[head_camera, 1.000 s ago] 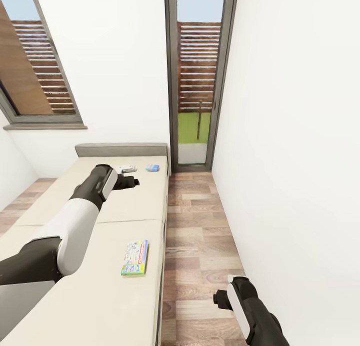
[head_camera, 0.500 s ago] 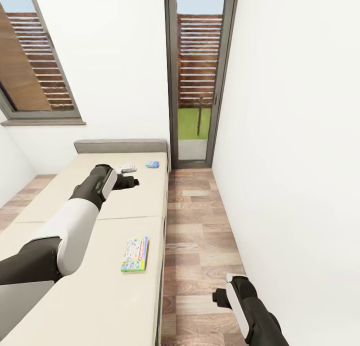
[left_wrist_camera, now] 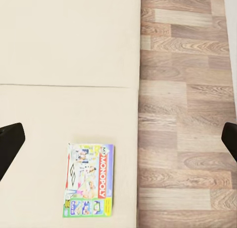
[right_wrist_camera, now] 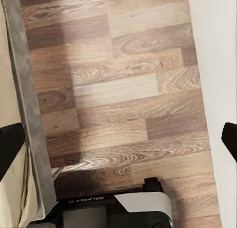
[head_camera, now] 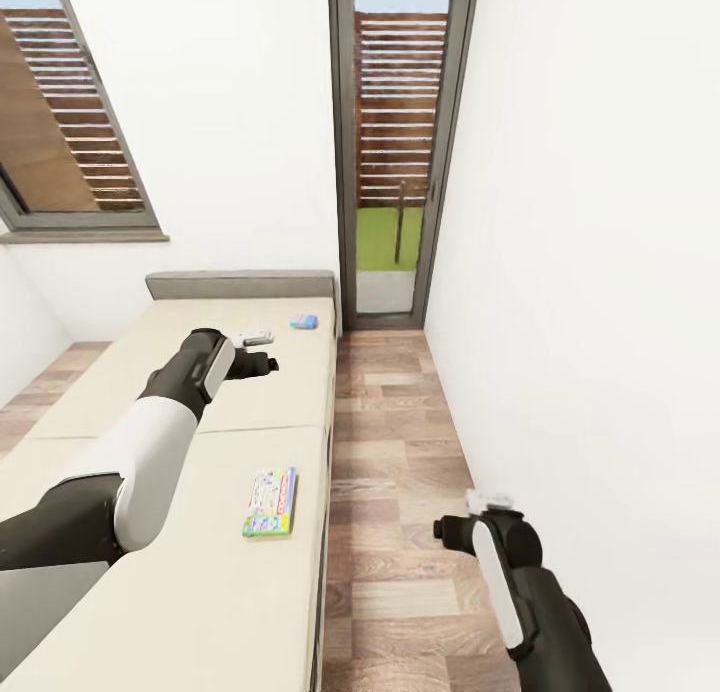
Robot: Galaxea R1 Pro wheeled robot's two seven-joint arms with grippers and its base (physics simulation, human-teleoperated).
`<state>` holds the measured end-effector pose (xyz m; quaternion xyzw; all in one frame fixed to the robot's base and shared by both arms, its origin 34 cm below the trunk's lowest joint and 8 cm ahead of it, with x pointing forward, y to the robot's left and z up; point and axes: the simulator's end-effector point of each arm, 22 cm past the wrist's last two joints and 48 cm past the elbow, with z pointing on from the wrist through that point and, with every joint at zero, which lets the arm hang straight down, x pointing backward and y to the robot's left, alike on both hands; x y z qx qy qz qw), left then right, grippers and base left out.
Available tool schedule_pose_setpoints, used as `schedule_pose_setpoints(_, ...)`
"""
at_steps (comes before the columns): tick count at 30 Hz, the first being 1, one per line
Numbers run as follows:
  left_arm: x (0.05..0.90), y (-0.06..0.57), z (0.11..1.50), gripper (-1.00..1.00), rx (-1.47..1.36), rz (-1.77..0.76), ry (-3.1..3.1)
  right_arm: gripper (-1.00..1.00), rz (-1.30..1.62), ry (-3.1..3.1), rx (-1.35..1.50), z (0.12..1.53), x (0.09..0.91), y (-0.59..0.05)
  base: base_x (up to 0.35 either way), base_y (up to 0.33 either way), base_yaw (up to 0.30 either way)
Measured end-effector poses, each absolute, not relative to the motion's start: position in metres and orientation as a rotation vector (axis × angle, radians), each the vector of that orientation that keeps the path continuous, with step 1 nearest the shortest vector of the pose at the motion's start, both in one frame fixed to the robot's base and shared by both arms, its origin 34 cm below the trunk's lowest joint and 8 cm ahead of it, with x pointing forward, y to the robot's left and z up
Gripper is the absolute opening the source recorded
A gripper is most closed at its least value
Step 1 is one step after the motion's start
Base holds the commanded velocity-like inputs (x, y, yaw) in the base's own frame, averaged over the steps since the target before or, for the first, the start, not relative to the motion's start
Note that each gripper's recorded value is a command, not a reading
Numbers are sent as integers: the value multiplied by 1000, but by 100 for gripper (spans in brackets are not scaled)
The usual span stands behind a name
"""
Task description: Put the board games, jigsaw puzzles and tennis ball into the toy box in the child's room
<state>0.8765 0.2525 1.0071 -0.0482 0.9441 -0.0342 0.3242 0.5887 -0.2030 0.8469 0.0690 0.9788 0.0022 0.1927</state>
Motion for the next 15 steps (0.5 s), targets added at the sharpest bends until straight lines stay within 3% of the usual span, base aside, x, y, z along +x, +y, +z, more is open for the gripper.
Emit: schedule_pose_setpoints(15,876,252,988,100,-125,-88,2502,100,109,2665,229,873,589,-192,0,0,0)
